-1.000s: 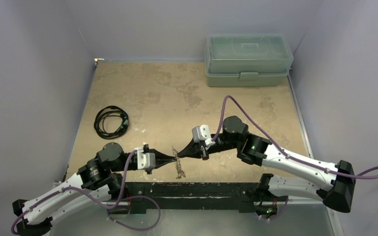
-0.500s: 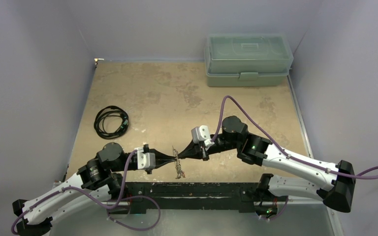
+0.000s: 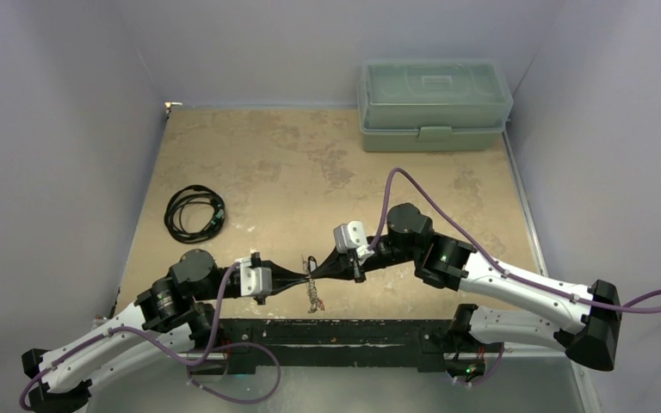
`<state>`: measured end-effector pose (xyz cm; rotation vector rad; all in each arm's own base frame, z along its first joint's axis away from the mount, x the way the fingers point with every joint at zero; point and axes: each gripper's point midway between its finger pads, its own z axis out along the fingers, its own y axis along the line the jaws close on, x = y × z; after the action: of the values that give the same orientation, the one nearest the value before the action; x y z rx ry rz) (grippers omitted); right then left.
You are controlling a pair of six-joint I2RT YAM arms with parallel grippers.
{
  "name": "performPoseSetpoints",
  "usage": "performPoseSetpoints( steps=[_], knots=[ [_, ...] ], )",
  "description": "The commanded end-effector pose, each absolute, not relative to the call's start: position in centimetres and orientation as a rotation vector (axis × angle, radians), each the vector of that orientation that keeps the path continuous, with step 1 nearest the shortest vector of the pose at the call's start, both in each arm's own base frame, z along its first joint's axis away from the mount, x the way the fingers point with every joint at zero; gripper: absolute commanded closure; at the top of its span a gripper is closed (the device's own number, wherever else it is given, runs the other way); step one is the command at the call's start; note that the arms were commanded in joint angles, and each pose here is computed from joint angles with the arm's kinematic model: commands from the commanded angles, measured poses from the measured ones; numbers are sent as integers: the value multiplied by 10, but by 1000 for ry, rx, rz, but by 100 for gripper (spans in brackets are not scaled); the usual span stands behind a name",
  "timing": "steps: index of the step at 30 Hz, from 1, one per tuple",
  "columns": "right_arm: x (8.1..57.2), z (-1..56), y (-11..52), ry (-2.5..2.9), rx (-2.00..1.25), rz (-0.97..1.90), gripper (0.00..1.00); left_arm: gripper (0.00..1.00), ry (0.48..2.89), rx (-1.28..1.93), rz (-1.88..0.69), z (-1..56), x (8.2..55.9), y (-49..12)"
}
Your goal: Put the keys on the keyring
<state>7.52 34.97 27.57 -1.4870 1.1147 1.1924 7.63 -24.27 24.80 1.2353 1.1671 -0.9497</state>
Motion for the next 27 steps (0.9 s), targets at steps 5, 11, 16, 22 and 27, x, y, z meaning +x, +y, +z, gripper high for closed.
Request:
performPoseSetpoints(
  steps=[5, 11, 16, 22, 27],
  knots=[
    [71, 296, 349, 1065, -1489, 1190, 100, 100, 1131, 1182, -950, 264, 80, -243],
    [71, 295, 348, 1074, -1488, 1182, 100, 100, 1132, 1177, -944, 265, 81, -243],
    [71, 296, 347, 1070, -1484, 1180, 100, 100, 1132, 1173, -942, 265, 81, -242],
    [72, 299, 346, 1067, -1474, 1170, 100, 100, 1133, 1166, -937, 266, 83, -241],
    [72, 301, 345, 1063, -1469, 1168, 100, 100, 1145, 1151, -918, 266, 86, -239]
  ],
)
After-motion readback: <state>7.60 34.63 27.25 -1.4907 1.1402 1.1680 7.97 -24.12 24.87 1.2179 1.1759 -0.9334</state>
